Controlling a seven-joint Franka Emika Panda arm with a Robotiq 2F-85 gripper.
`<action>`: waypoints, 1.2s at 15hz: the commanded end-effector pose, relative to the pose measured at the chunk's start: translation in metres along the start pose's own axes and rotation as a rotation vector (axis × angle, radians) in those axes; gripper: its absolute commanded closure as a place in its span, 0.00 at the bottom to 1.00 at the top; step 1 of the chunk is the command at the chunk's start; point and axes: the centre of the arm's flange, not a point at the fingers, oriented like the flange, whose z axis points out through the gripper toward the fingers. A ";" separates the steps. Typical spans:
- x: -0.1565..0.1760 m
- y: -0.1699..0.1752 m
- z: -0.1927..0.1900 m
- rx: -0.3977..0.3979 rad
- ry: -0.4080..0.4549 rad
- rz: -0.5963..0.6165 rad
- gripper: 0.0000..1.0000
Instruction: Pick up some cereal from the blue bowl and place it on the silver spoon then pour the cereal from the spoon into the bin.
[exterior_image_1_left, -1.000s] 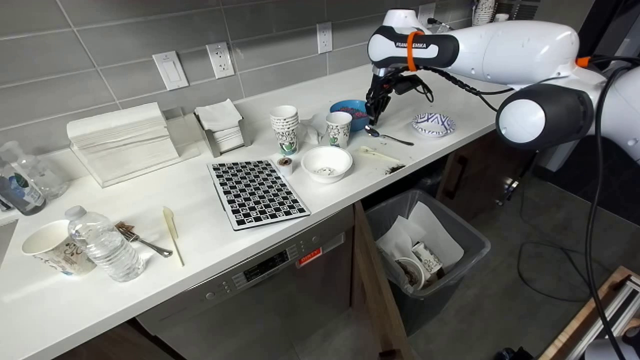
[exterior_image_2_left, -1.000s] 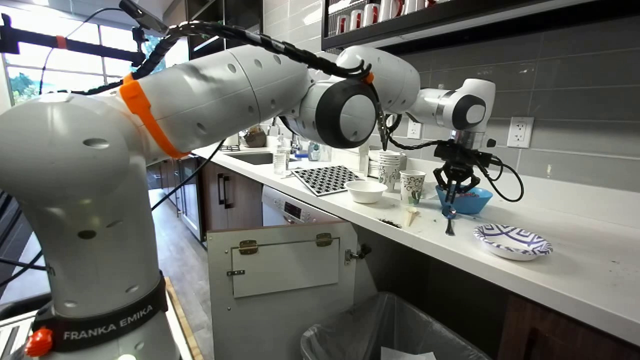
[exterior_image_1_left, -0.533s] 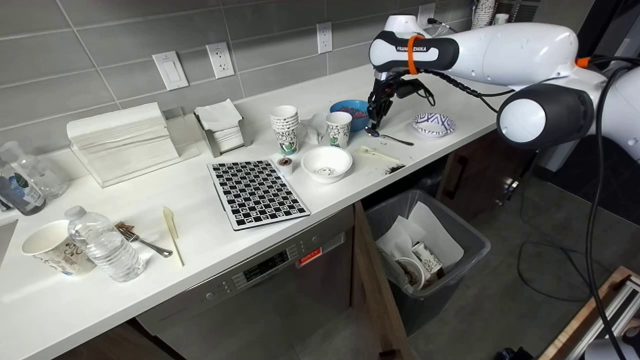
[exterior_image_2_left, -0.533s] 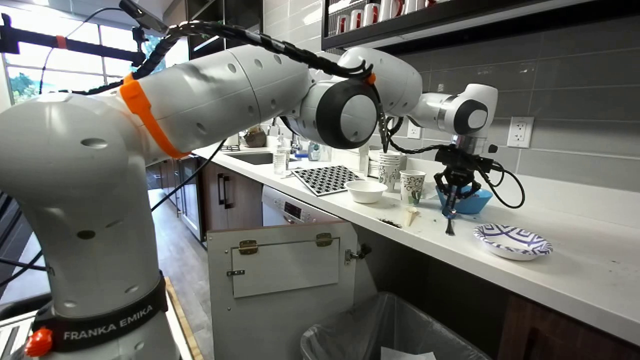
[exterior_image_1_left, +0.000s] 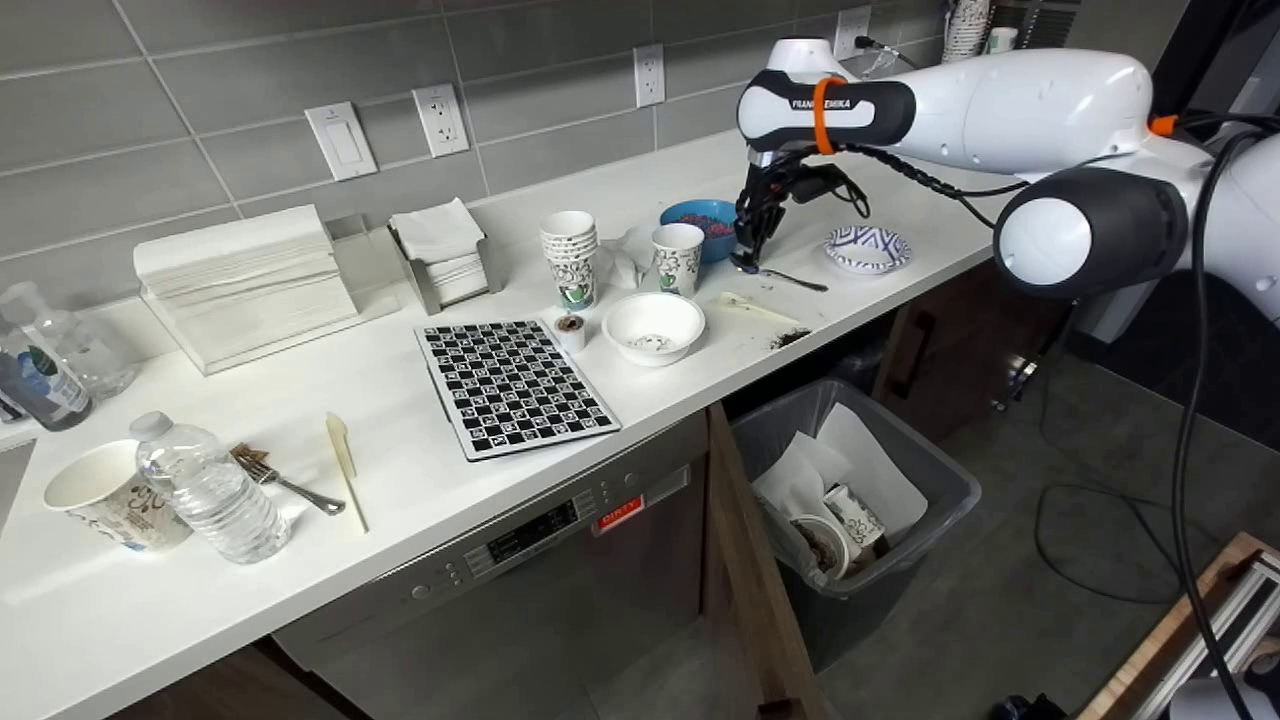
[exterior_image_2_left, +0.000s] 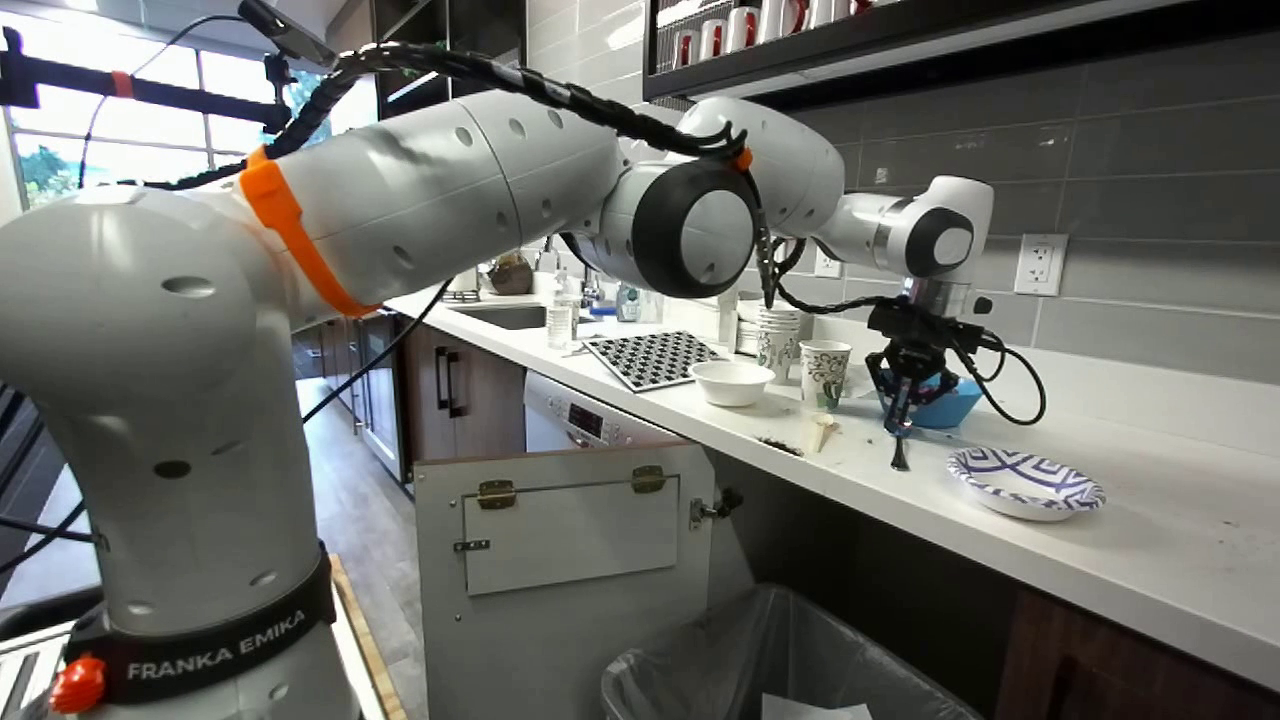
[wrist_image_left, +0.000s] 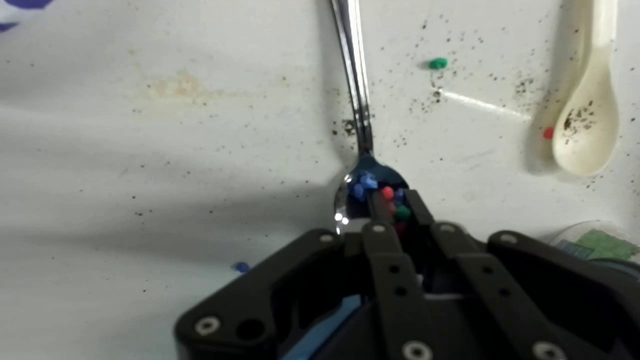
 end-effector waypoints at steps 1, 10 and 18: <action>-0.016 -0.007 0.007 0.001 0.024 0.008 0.97; -0.015 -0.004 0.011 -0.011 0.050 0.008 0.97; -0.016 -0.004 0.013 -0.010 0.047 0.006 0.97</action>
